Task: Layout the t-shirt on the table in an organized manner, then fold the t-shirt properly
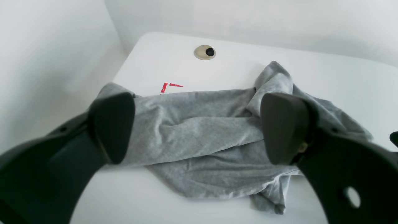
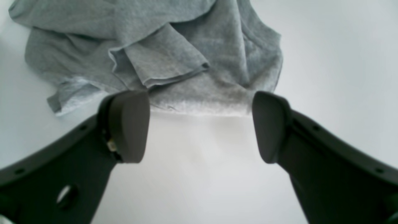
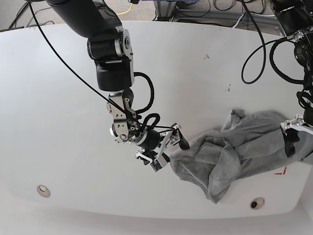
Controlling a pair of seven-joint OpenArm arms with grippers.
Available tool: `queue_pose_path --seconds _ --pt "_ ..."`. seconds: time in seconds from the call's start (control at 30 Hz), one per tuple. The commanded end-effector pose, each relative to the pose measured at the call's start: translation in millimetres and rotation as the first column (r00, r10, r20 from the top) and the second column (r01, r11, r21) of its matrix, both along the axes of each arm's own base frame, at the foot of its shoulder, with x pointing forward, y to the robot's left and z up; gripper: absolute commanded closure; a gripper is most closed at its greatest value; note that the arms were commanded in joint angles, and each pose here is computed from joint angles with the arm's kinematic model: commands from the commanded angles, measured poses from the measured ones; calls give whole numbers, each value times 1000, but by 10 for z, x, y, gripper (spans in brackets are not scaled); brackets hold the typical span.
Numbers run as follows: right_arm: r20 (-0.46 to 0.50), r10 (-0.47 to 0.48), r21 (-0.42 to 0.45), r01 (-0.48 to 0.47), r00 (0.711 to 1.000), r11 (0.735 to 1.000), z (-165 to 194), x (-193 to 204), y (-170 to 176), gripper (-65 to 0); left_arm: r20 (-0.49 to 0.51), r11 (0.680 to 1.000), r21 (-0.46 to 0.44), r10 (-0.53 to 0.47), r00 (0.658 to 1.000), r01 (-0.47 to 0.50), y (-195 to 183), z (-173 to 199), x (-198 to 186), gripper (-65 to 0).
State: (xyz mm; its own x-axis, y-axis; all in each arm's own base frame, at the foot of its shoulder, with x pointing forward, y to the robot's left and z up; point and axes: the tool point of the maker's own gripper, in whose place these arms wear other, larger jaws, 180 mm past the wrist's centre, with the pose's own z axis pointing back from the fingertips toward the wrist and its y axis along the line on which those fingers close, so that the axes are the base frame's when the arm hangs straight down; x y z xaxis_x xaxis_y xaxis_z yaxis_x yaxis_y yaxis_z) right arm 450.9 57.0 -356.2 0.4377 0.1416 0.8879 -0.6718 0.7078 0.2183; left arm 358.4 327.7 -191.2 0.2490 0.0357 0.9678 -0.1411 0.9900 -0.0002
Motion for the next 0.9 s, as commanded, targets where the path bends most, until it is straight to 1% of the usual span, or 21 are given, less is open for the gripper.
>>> queue_pose_path --seconds 0.0,0.1,0.17,0.23,0.3,0.4,0.53,0.73,0.87 --pt "59 -2 35 0 998 999 225 107 48 -482 55 1000 28 -4 998 2 25 189 19 -593" --pt "65 -4 36 1 998 999 217 66 48 -482 49 1000 28 -4 999 2 25 167 8 -593" --pt "83 15 29 -18 996 999 239 3 113 -482 41 1000 29 -4 999 2 25 136 -7 -593" --pt "111 61 6 -62 992 998 271 -93 237 -482 38 1000 29 -4 999 2 25 125 -13 -593" --pt "151 135 -27 -132 979 991 317 -271 436 -482 36 1000 28 -3 999 2 28 115 -15 -593" --pt "188 194 -55 -187 963 981 377 -452 601 -482 36 1000 28 -3 999 2 28 115 -15 -593" --pt "204 187 -110 -167 961 980 409 -542 685 -482 36 1000 28 -3 999 2 28 115 -15 -593" --pt "210 203 -135 -177 957 975 376 -695 901 -482 36 1000 28 -3 999 2 28 115 -15 -593" --pt "203 175 -143 -148 964 979 335 -696 950 -482 36 1000 28 -3 999 2 28 115 -15 -593"
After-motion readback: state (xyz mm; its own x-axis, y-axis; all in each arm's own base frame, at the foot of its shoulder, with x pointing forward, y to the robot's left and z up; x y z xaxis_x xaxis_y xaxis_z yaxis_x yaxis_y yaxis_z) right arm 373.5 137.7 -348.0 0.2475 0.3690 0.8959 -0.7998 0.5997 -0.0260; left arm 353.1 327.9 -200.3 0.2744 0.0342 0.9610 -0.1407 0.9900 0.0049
